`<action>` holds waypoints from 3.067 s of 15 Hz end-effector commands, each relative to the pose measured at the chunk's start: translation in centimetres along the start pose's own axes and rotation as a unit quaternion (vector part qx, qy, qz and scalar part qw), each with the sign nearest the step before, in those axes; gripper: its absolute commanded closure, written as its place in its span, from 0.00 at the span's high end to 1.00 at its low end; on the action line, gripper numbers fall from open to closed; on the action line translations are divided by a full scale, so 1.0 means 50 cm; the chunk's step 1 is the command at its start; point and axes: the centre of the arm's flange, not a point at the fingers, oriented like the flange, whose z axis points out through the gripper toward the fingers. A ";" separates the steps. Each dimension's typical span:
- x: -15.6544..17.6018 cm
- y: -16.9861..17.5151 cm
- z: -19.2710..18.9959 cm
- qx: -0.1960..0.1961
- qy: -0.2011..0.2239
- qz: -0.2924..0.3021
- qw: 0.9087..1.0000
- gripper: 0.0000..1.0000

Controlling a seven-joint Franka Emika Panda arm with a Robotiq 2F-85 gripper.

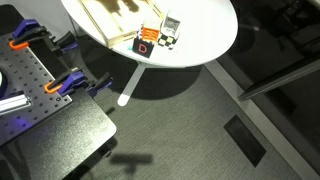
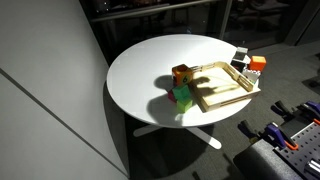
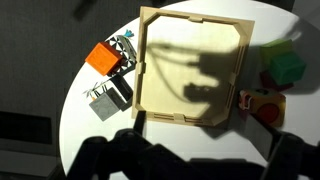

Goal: Put the plush block on the wooden tray

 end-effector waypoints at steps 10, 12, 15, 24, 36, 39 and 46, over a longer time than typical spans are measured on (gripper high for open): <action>0.009 -0.001 0.009 -0.004 0.001 -0.004 1.000 1.00; 0.022 -0.003 0.019 -0.001 0.002 -0.012 1.000 1.00; 0.045 -0.008 0.033 0.003 0.010 -0.025 1.000 1.00; 0.143 -0.064 0.084 0.004 0.028 -0.066 0.997 1.00; 0.203 -0.194 0.171 0.014 0.003 -0.146 0.989 1.00; 0.196 -0.234 0.189 0.014 -0.005 -0.149 0.989 1.00; 0.173 -0.286 0.222 0.024 -0.018 -0.118 0.993 1.00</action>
